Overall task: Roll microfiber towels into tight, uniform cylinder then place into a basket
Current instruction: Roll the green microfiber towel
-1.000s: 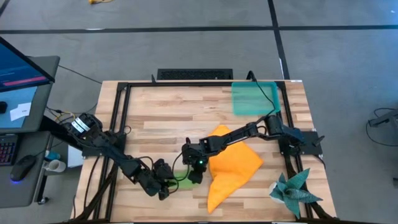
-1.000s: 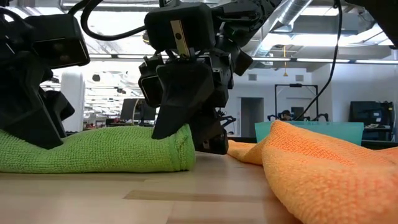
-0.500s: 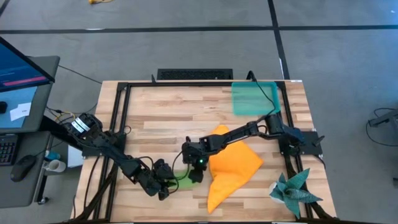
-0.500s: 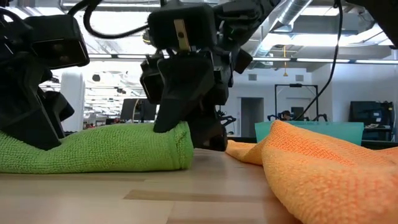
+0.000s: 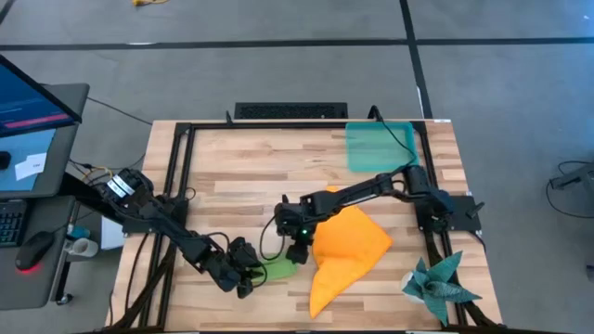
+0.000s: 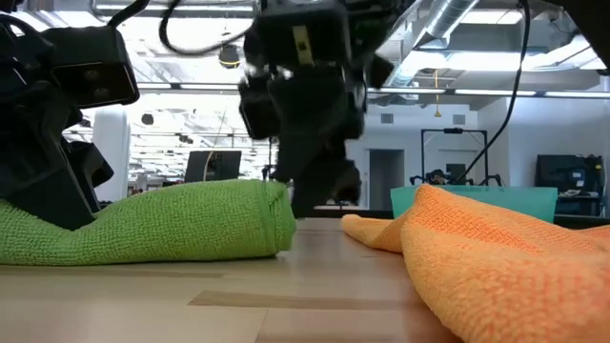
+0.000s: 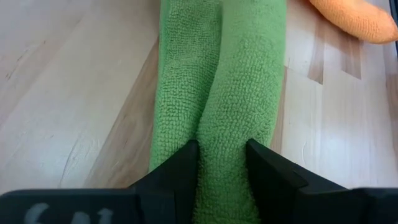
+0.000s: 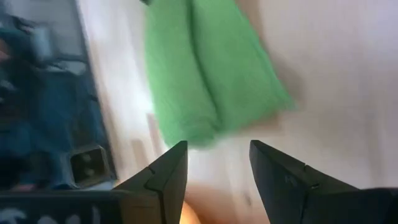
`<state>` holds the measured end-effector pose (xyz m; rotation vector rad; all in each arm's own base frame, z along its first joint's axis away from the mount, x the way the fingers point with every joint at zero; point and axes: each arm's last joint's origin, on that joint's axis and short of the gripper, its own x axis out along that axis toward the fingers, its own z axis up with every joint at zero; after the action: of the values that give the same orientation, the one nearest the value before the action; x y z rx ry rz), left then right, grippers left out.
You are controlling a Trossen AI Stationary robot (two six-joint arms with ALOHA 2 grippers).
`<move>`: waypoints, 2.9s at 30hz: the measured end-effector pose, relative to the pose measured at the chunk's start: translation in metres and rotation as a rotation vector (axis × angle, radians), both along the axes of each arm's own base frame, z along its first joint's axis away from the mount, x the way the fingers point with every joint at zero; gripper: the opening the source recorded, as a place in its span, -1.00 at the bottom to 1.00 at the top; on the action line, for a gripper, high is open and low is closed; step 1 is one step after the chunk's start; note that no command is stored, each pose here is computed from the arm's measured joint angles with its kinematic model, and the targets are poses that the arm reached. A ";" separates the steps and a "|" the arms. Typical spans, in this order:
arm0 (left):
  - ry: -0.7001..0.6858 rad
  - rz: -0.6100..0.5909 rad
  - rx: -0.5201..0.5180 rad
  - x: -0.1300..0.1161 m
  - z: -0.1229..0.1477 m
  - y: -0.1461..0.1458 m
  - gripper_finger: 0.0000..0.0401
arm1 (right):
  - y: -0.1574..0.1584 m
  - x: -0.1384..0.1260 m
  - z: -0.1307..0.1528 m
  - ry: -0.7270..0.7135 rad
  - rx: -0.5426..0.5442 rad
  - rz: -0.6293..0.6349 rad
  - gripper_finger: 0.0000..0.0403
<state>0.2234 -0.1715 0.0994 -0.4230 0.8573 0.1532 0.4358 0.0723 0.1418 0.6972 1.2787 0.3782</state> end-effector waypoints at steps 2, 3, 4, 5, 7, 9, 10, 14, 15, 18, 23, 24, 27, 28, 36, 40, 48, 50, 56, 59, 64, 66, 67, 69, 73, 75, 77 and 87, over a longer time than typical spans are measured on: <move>-0.003 0.002 -0.001 0.000 0.000 0.000 -0.39 | 0.000 -0.008 0.012 0.012 -0.059 0.008 -0.02; -0.003 0.003 -0.002 0.000 0.000 0.000 -0.39 | 0.001 -0.010 0.019 -0.012 -0.087 0.012 -0.03; -0.004 0.006 -0.005 0.000 0.000 0.000 -0.39 | 0.002 -0.011 0.027 -0.047 -0.117 0.022 -0.03; -0.007 0.012 -0.011 0.000 0.000 0.000 -0.39 | 0.005 -0.014 0.034 -0.073 -0.153 0.038 -0.03; -0.010 0.024 -0.023 0.001 0.000 0.000 -0.39 | 0.014 -0.020 0.049 -0.172 -0.231 0.095 -0.04; -0.013 0.029 -0.024 0.001 0.000 0.000 -0.39 | 0.029 -0.024 0.057 -0.301 -0.315 0.166 -0.04; -0.012 0.031 -0.025 0.001 0.000 0.000 -0.39 | 0.038 -0.027 0.058 -0.346 -0.357 0.197 -0.04; -0.013 0.038 -0.030 0.001 0.000 0.000 -0.39 | 0.071 -0.027 0.053 -0.516 -0.435 0.262 -0.04; -0.014 0.039 -0.030 0.001 0.000 0.000 -0.39 | 0.078 -0.028 0.052 -0.541 -0.443 0.285 -0.04; -0.015 0.041 -0.030 0.001 0.000 0.000 -0.39 | 0.093 -0.025 0.046 -0.615 -0.454 0.318 -0.05; -0.017 0.049 -0.033 0.001 0.000 0.000 -0.39 | 0.099 -0.015 0.037 -0.697 -0.478 0.284 -0.11; -0.016 0.055 -0.037 0.002 0.000 0.001 -0.39 | 0.098 -0.012 0.033 -0.702 -0.494 0.268 -0.14; -0.016 0.070 -0.048 0.002 0.000 0.001 -0.39 | 0.092 -0.009 0.018 -0.649 -0.558 0.256 -0.26; -0.016 0.073 -0.050 0.002 0.000 0.001 -0.39 | 0.091 -0.007 0.012 -0.643 -0.565 0.253 -0.32; -0.018 0.075 -0.051 0.002 0.001 0.001 -0.39 | 0.087 -0.005 -0.004 -0.597 -0.598 0.259 -0.89; -0.021 0.068 -0.042 0.002 0.001 0.001 -0.39 | 0.085 -0.006 -0.004 -0.568 -0.599 0.251 -0.94; -0.050 0.063 -0.012 0.003 0.002 0.001 -0.39 | 0.078 -0.010 -0.008 -0.471 -0.626 0.209 -0.91; -0.075 0.053 0.018 0.005 0.003 0.001 -0.39 | 0.077 -0.011 -0.009 -0.453 -0.629 0.214 -0.95; -0.136 -0.006 0.081 0.008 0.006 -0.001 -0.39 | 0.076 -0.013 -0.010 -0.415 -0.626 0.201 -0.96; -0.162 -0.016 0.101 0.008 0.011 -0.001 -0.39 | 0.073 -0.015 -0.011 -0.380 -0.630 0.203 -0.94; -0.265 -0.063 0.164 0.004 0.032 -0.005 -0.39 | 0.070 -0.016 -0.012 -0.352 -0.627 0.185 -0.96; -0.318 -0.066 0.199 0.003 0.042 -0.006 -0.39 | 0.069 -0.016 -0.012 -0.348 -0.626 0.179 -0.97; -0.345 -0.073 0.226 0.002 0.045 -0.007 -0.39 | 0.068 -0.015 -0.013 -0.344 -0.624 0.171 -0.97; -0.387 -0.106 0.273 0.003 0.049 -0.010 -0.39 | 0.066 -0.015 -0.013 -0.337 -0.620 0.157 -0.96; -0.375 -0.148 0.272 0.006 0.042 -0.012 -0.43 | 0.064 -0.014 -0.013 -0.330 -0.610 0.135 -0.95; -0.341 -0.133 0.280 0.009 0.034 -0.009 -0.47 | 0.064 -0.013 -0.013 -0.331 -0.607 0.128 -0.95; -0.313 -0.114 0.285 0.012 0.026 -0.006 -0.50 | 0.064 -0.013 -0.013 -0.332 -0.608 0.129 -0.95; -0.210 -0.053 0.116 0.018 0.006 -0.001 -0.62 | 0.064 -0.013 -0.014 -0.333 -0.610 0.127 -0.95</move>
<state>0.2414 -0.1727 0.1054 -0.3011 0.6487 0.1065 0.4226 0.1363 0.1282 0.0311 1.0410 0.1773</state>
